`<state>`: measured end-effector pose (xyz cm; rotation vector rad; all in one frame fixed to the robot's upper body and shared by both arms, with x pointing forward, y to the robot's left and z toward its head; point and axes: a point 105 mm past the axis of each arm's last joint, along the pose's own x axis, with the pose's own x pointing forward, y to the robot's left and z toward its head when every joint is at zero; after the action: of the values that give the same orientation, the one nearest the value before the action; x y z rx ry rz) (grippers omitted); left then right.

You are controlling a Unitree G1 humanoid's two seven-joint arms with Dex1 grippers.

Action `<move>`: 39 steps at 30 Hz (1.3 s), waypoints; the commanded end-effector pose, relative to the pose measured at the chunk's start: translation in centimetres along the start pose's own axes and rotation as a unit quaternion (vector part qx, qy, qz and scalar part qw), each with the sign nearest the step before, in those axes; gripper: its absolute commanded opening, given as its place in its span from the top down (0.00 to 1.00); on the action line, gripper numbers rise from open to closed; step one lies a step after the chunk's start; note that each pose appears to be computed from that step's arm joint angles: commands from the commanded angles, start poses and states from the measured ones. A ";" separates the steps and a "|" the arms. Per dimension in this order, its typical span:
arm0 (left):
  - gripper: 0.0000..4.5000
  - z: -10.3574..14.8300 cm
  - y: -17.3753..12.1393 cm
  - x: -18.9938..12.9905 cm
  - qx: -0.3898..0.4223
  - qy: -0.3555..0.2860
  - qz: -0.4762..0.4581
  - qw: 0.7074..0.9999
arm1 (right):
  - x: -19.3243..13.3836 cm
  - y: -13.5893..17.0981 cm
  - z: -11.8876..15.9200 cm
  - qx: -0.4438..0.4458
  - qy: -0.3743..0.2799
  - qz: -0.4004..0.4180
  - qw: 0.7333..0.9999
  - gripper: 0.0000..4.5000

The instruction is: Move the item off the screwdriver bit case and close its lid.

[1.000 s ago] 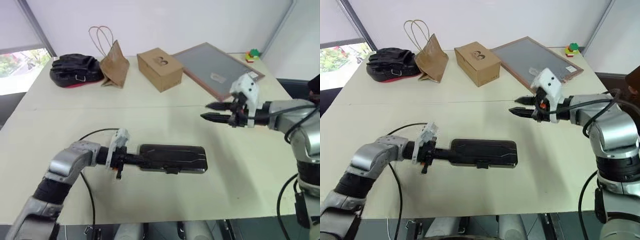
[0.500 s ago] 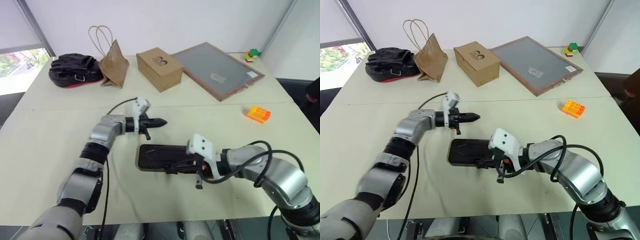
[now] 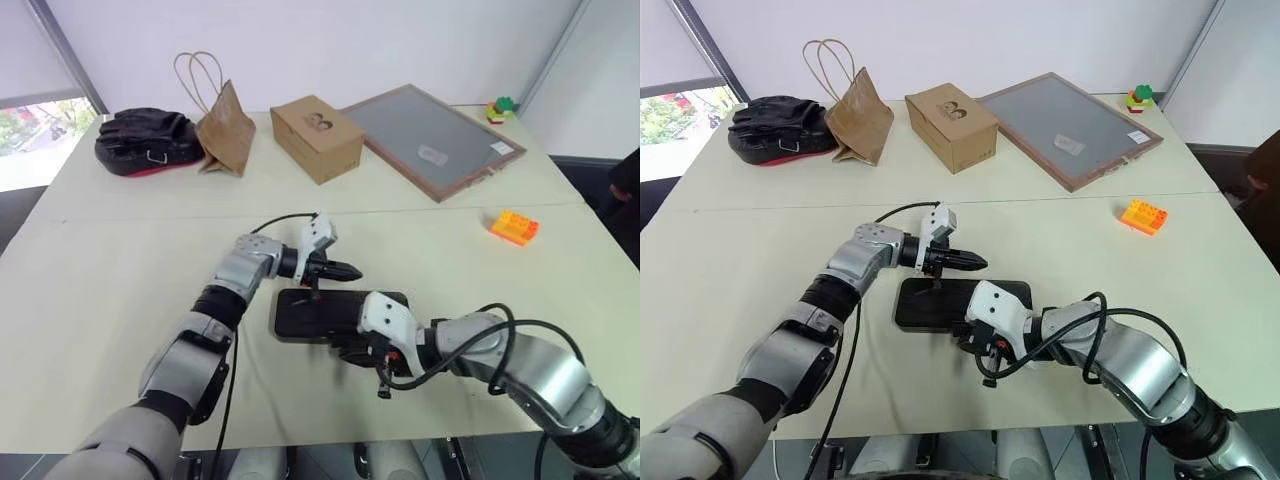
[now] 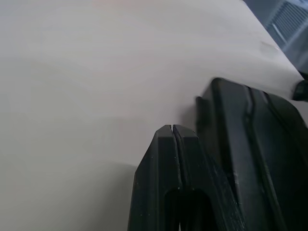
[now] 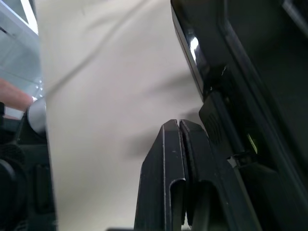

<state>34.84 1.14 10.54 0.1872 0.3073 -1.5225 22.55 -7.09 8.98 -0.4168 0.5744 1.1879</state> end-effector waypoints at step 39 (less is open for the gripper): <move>1.00 -8.8 -8.4 2.9 -0.033 0.163 -0.190 0.967 | -1.5 -10.4 2.4 -0.172 0.090 -0.309 0.931 0.99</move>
<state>33.55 2.98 8.18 0.4450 0.4134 -1.5068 23.68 -4.56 7.21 -0.7480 0.5257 1.1806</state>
